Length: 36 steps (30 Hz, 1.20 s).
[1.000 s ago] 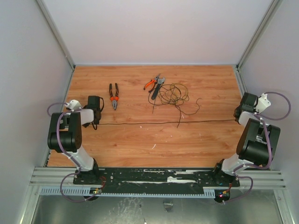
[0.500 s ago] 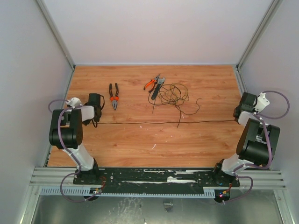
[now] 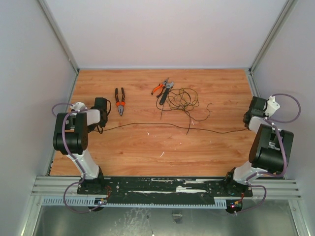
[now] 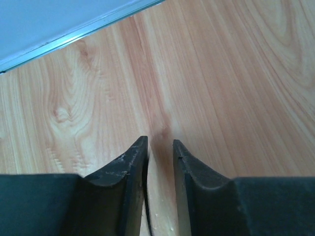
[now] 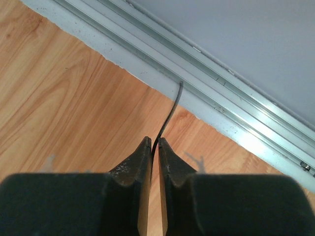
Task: Zip-tie the wires
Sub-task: Straighten the cable at the center of the board.
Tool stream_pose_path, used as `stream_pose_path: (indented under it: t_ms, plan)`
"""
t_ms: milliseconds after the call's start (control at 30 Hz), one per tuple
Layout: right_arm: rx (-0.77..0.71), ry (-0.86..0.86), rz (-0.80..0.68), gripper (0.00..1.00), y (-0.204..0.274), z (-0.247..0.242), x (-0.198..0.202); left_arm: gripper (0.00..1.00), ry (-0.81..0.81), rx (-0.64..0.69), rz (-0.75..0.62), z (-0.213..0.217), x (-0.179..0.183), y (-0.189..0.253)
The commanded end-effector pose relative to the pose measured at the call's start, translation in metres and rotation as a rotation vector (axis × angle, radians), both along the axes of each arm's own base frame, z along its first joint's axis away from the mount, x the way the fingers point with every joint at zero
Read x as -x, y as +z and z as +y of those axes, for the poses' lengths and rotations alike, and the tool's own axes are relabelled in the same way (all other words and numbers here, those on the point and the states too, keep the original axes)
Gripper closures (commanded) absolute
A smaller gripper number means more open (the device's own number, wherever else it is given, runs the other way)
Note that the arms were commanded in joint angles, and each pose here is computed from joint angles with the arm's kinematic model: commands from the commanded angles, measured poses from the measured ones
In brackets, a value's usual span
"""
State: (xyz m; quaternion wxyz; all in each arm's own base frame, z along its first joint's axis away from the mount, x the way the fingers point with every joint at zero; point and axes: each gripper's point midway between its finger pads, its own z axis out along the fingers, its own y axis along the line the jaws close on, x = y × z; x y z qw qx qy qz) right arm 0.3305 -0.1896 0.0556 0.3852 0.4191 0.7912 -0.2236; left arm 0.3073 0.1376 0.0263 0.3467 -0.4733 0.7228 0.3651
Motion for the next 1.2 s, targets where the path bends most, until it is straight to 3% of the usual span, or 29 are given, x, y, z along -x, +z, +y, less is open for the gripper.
stream_pose_path:
  t_ms: [0,133,333,567,700,1033,1167]
  plan:
    - [0.04,-0.01,-0.026,0.88,0.017,-0.004,-0.005,0.63,0.006,0.017,0.024,-0.004,0.006,-0.009]
    - [0.036,-0.003,-0.036,0.79,0.022,-0.003,-0.007,0.48,0.008,0.011,0.014,-0.003,0.005,-0.005]
    - [0.035,0.015,-0.066,0.67,0.034,-0.002,-0.012,0.42,0.004,0.002,-0.006,-0.002,0.003,0.004]
    - [0.022,0.055,-0.117,0.58,0.051,0.004,-0.019,0.22,-0.018,0.007,-0.077,-0.003,-0.009,0.028]
    - [0.012,0.09,-0.141,0.54,0.057,0.012,-0.025,0.03,-0.045,0.024,-0.12,-0.006,-0.016,0.039]
    - [-0.003,0.263,-0.227,0.47,0.087,0.045,-0.046,0.02,-0.145,0.102,-0.269,-0.015,-0.036,0.071]
    - [0.005,0.387,-0.288,0.38,0.109,0.07,-0.056,0.02,-0.14,0.157,-0.32,-0.008,-0.034,0.074]
